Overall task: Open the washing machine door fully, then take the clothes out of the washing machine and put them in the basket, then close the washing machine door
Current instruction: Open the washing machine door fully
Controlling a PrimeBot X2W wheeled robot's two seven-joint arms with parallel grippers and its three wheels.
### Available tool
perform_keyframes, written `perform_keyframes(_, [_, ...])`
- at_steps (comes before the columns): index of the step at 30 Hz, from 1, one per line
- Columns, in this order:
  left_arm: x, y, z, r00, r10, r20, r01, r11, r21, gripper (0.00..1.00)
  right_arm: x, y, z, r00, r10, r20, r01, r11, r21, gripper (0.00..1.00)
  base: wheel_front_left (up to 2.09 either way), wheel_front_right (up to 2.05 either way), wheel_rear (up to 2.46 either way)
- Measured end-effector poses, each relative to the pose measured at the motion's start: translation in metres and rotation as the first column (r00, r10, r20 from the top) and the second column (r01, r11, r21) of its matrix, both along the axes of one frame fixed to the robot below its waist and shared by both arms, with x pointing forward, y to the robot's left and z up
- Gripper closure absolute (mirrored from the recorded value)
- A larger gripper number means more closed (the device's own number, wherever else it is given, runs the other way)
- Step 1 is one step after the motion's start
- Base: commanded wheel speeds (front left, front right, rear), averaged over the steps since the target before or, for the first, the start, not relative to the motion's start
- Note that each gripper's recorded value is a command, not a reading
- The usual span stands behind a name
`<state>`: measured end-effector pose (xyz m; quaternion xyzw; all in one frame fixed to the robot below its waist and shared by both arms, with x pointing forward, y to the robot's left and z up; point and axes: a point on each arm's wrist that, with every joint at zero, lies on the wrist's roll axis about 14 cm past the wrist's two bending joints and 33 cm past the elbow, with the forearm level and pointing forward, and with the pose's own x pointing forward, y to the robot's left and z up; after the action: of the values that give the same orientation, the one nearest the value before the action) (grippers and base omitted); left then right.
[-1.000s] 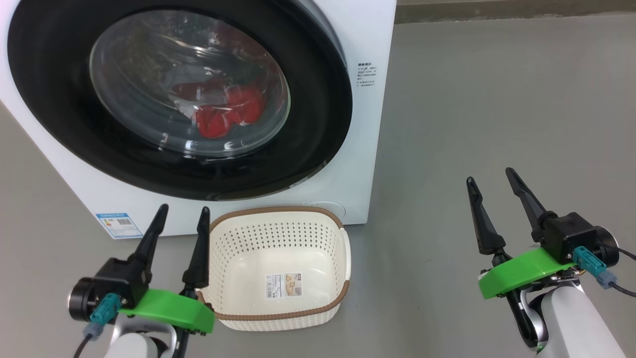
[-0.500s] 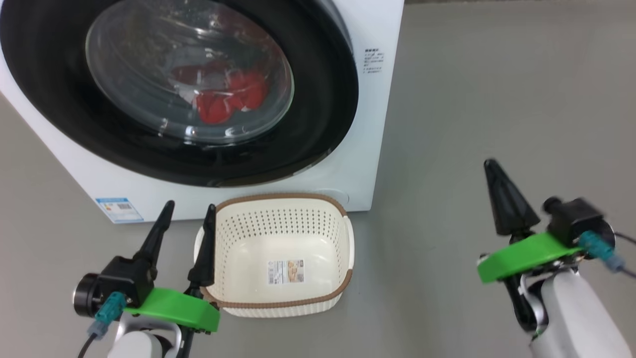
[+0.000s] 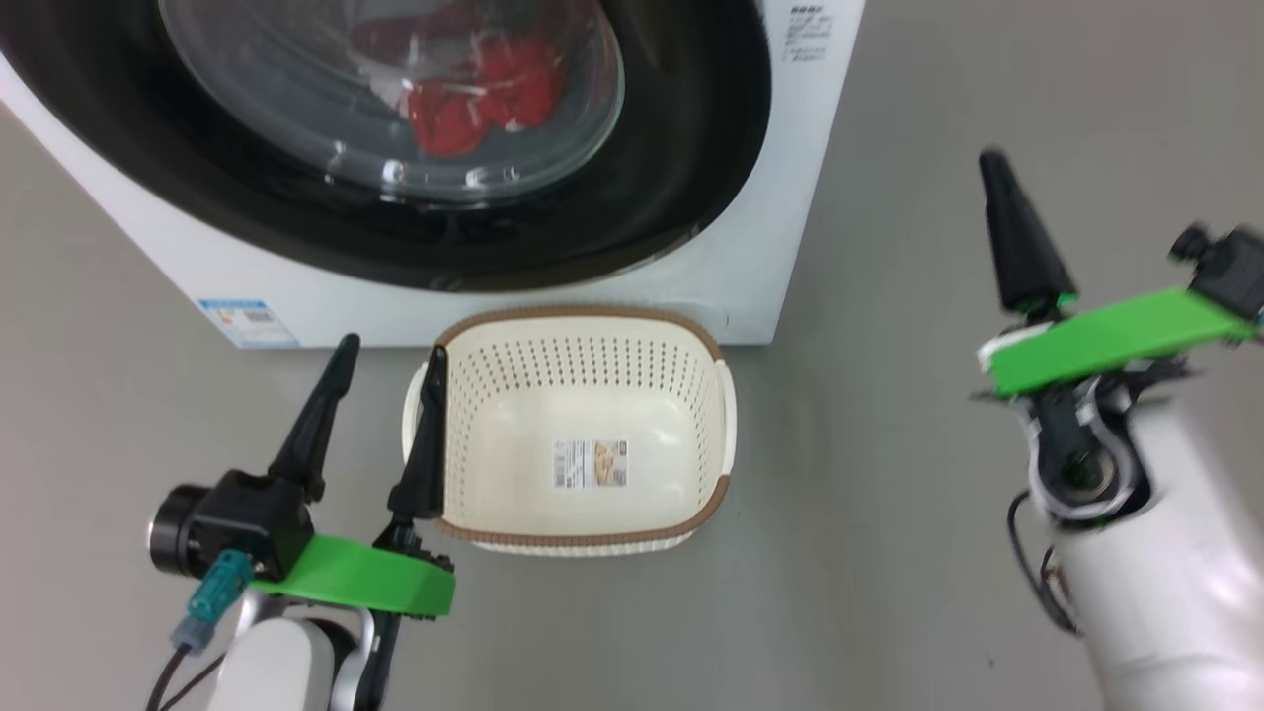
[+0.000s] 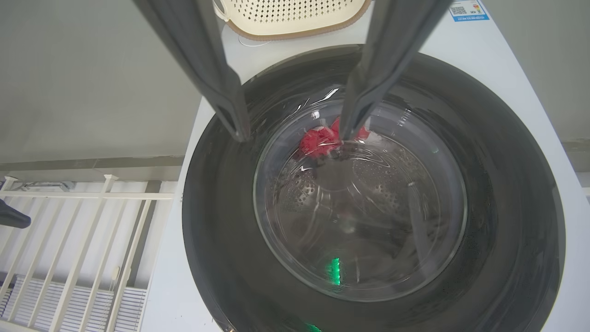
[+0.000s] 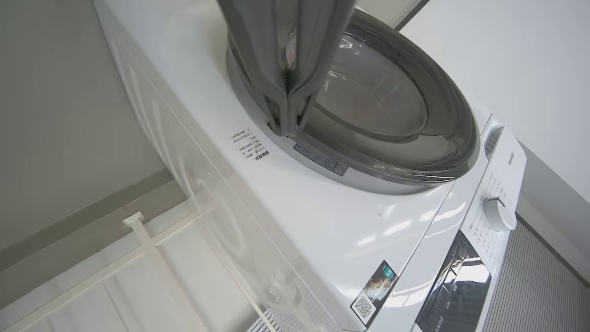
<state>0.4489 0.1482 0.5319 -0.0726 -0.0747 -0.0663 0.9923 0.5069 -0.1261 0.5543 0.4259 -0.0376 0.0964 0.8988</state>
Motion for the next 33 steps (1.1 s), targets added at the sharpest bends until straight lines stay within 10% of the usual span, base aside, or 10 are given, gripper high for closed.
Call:
perform_keyframes(18, [0.033, 0.008, -0.012, 0.999, 0.031, 0.018, -0.031, 1.0, 0.002, 0.0, 0.088, 0.029, -0.01, 0.932, 0.351, -0.091, -0.286, 0.867, 0.409, 1.0, 0.0, 0.0, 0.0])
perform_keyframes(33, [0.047, 0.018, -0.048, 0.997, 0.062, -0.055, -0.06, 0.998, 0.026, 0.0, 0.132, 0.074, -0.03, 0.798, 0.597, -0.084, -0.448, 0.679, 0.581, 1.0, 0.0, 0.0, 0.0])
